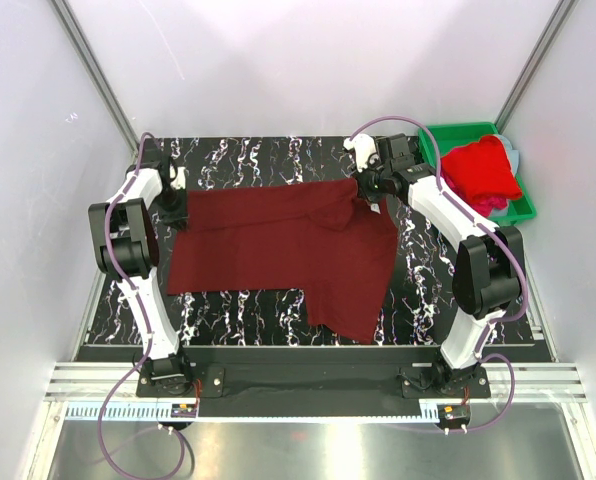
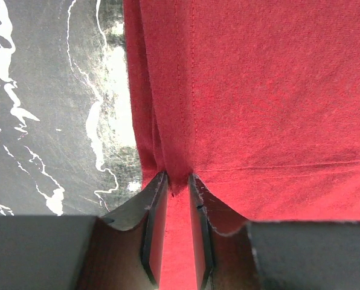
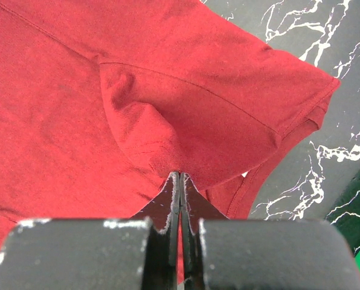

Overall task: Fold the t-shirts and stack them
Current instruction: Fold the tshirt

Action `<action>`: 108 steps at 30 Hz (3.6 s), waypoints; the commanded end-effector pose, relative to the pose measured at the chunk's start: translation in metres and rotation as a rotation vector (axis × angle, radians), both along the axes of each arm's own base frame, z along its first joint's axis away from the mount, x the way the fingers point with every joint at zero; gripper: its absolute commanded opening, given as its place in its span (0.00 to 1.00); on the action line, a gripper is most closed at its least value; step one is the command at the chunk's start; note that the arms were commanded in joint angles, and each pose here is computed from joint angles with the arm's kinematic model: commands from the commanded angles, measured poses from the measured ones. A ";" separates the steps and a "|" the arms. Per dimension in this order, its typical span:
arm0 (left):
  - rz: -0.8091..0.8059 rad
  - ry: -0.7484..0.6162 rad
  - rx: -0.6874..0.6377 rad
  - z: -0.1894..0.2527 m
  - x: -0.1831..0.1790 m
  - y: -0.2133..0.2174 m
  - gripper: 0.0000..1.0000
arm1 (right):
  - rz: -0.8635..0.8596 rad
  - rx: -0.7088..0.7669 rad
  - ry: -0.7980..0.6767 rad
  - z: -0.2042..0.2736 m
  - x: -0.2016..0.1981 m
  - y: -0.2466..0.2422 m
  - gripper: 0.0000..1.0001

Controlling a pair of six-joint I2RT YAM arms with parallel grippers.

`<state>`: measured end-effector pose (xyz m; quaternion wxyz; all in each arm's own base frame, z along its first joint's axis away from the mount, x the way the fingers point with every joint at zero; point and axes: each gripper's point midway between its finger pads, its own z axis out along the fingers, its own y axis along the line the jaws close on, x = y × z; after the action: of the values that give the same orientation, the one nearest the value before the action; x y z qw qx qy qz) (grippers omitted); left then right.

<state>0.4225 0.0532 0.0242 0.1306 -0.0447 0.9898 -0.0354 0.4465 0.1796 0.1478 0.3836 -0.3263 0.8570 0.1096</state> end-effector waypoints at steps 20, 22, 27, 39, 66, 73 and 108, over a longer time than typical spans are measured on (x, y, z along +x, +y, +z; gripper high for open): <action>0.006 -0.120 0.095 0.049 0.015 0.019 0.00 | 0.024 0.031 -0.062 0.019 0.006 0.008 0.00; 0.000 -0.132 0.116 0.055 0.017 0.022 0.00 | 0.024 0.033 -0.068 0.021 0.006 0.008 0.00; -0.008 -0.142 0.133 0.061 0.021 0.024 0.00 | 0.025 0.034 -0.069 0.022 0.006 0.008 0.00; -0.011 -0.111 0.106 0.054 0.016 0.020 0.15 | 0.020 0.030 -0.077 0.023 0.007 0.007 0.00; -0.008 -0.038 0.082 0.020 0.019 0.018 0.20 | 0.021 0.025 -0.065 0.017 0.006 0.006 0.00; -0.008 -0.032 0.081 0.017 0.019 0.018 0.19 | 0.021 0.025 -0.063 0.015 0.008 0.007 0.00; 0.017 -0.125 0.113 0.053 0.025 0.022 0.00 | 0.025 0.027 -0.071 0.018 0.009 0.008 0.00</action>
<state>0.4284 0.0681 0.0269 0.1229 -0.0387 0.9917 0.0016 0.4486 0.1803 0.1488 0.3887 -0.3265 0.8546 0.1093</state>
